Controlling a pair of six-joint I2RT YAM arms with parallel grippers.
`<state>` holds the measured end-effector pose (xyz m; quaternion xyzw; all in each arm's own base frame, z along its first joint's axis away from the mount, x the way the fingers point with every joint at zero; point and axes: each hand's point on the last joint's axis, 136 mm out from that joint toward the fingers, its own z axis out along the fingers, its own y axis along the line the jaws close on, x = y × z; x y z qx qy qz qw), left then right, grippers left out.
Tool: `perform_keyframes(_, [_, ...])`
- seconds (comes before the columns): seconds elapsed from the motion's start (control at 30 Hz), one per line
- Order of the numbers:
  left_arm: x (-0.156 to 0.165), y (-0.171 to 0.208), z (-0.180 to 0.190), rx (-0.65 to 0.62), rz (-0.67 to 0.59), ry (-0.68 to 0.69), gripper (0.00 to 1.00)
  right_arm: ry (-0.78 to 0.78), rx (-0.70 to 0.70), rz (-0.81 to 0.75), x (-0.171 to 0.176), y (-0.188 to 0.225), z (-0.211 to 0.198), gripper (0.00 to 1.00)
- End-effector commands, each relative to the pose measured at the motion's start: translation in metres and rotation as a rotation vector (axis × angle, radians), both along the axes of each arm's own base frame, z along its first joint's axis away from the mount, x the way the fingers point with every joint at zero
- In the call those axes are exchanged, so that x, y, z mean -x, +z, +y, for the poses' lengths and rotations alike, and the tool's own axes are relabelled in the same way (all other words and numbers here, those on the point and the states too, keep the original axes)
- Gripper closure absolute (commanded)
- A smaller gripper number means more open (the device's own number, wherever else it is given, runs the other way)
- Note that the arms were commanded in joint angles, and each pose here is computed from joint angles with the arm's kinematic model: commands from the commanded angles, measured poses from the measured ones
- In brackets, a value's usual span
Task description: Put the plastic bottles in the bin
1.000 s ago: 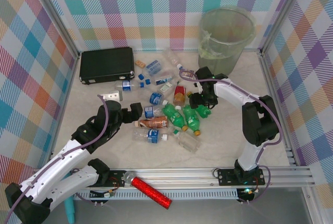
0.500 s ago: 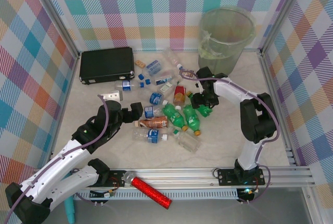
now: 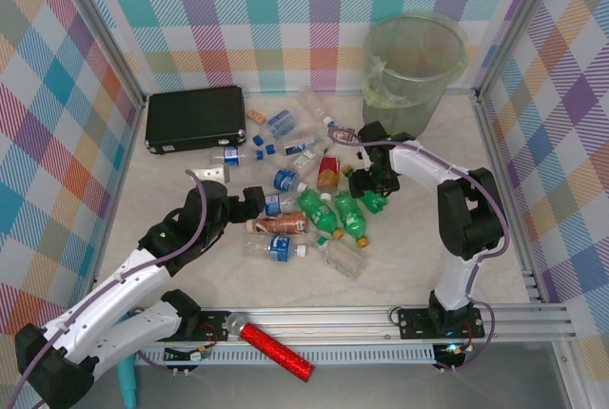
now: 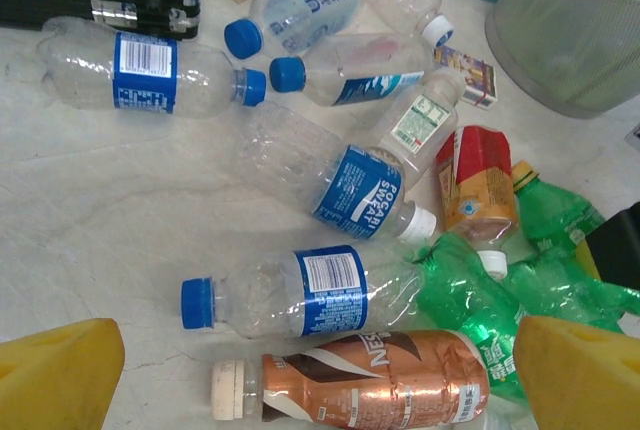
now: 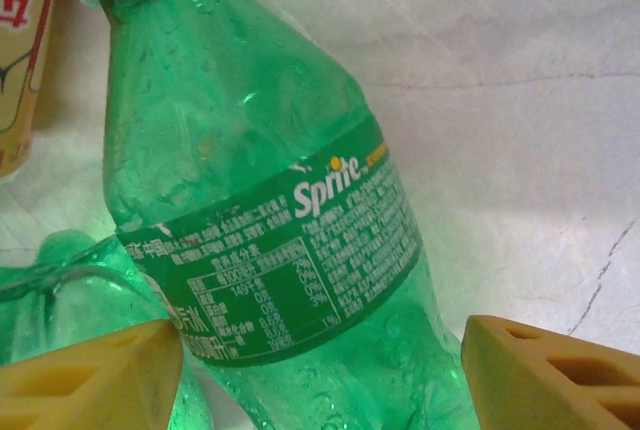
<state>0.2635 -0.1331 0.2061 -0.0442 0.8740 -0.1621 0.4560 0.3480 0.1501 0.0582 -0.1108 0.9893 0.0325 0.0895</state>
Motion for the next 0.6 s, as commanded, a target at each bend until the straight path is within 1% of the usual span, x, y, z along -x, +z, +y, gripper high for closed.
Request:
perform_keyframes(0.0, [-0.003,0.008,-0.010,0.031,-0.020,-0.027,0.00,-0.002,0.007,0.021,-0.004,-0.002,-0.002,0.28])
perform_keyframes(0.1, [-0.002,0.013,-0.011,0.035,-0.021,-0.037,0.00,-0.009,0.041,0.021,-0.005,-0.004,-0.008,0.28])
perform_keyframes(0.3, [0.000,0.012,-0.009,0.037,-0.034,-0.032,0.00,0.000,0.014,0.022,-0.010,-0.004,-0.003,0.22])
perform_keyframes(0.57, [-0.002,0.011,-0.010,0.027,-0.025,-0.033,0.01,0.015,0.022,0.033,-0.022,-0.013,0.002,0.23])
